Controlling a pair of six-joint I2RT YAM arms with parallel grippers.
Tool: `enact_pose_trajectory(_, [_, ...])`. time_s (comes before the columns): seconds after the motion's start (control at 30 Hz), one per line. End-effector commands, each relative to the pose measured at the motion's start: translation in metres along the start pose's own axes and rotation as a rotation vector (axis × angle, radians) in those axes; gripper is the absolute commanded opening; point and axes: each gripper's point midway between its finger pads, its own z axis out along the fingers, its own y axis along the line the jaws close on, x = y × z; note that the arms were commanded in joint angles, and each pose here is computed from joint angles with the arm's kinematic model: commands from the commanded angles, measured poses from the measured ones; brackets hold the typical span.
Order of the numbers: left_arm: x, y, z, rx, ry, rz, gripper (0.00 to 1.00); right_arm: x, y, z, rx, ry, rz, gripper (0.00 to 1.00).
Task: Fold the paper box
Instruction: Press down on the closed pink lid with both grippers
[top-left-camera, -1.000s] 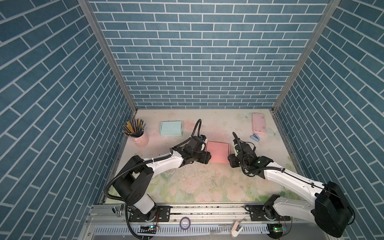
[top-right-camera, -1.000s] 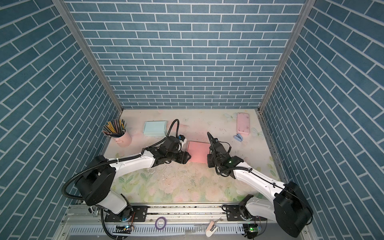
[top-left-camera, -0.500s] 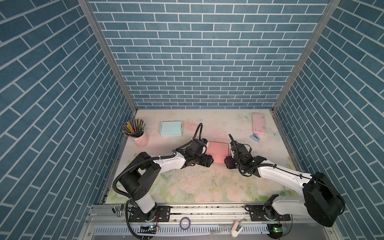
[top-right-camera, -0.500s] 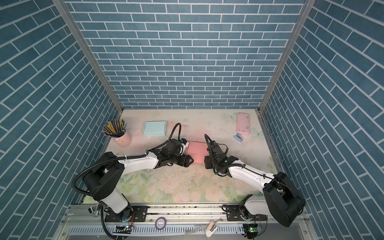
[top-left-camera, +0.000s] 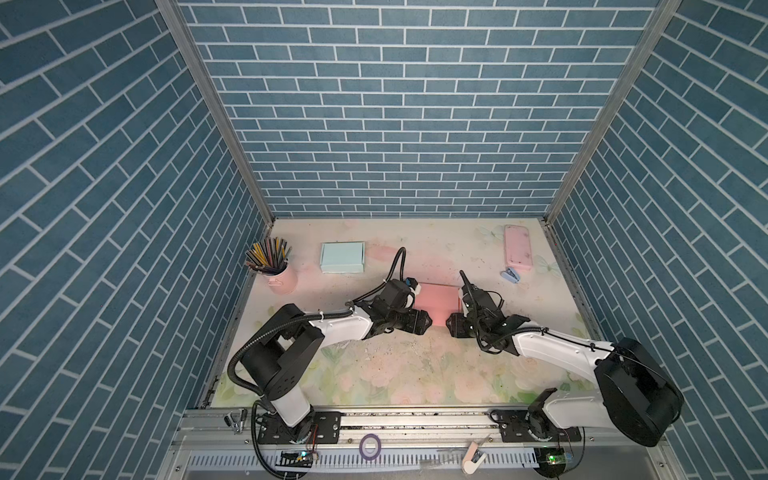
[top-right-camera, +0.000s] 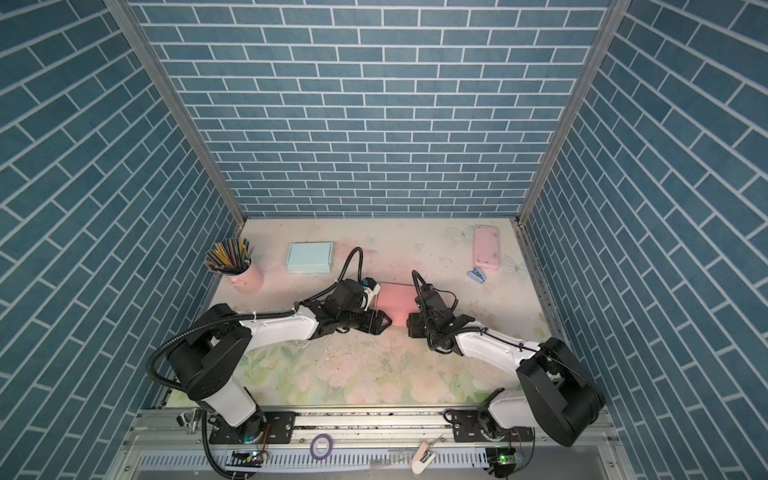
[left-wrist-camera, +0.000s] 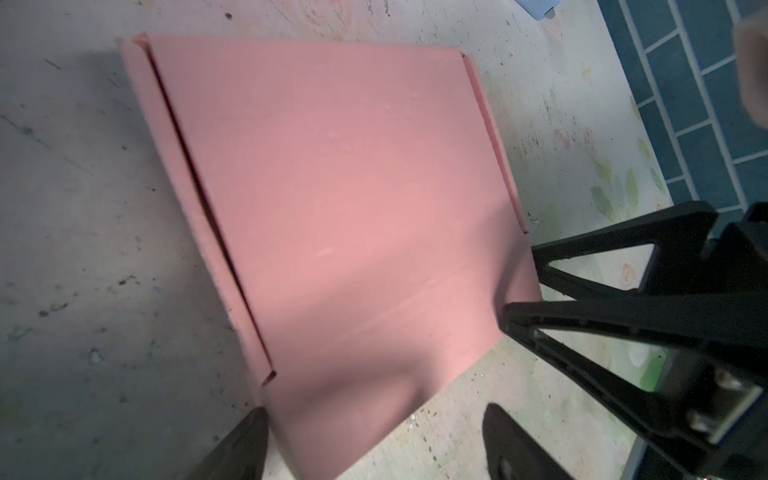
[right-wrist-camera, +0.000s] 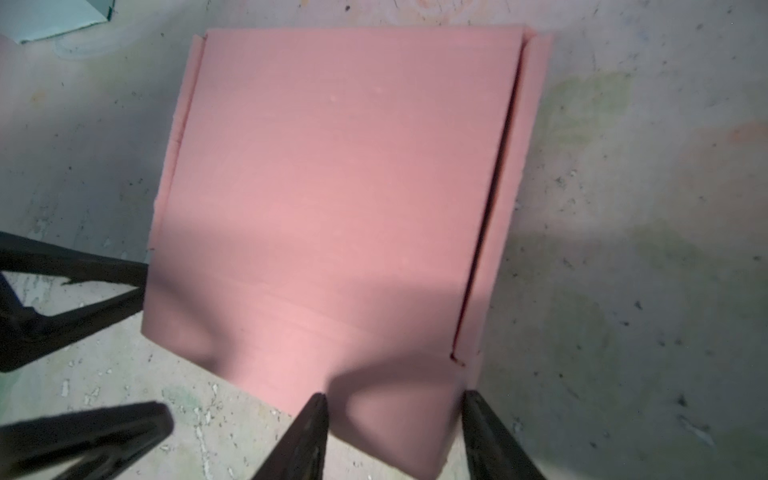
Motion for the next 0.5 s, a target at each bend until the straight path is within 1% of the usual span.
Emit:
enact_pose_trajectory(0.0, [0.001, -0.013, 0.002, 0.042, -0.007, -0.004, 0.81, -0.001, 0.011, 0.002, -0.063, -0.002, 0.051, 0.53])
enact_pose_trajectory(0.27, [0.003, -0.021, -0.002, 0.048, -0.010, -0.015, 0.79, -0.003, 0.012, -0.003, -0.066, -0.013, 0.050, 0.54])
enact_pose_trajectory(0.47, [0.005, -0.015, 0.004, 0.023, -0.003, -0.018, 0.78, 0.002, -0.001, 0.003, 0.000, -0.001, 0.026, 0.54])
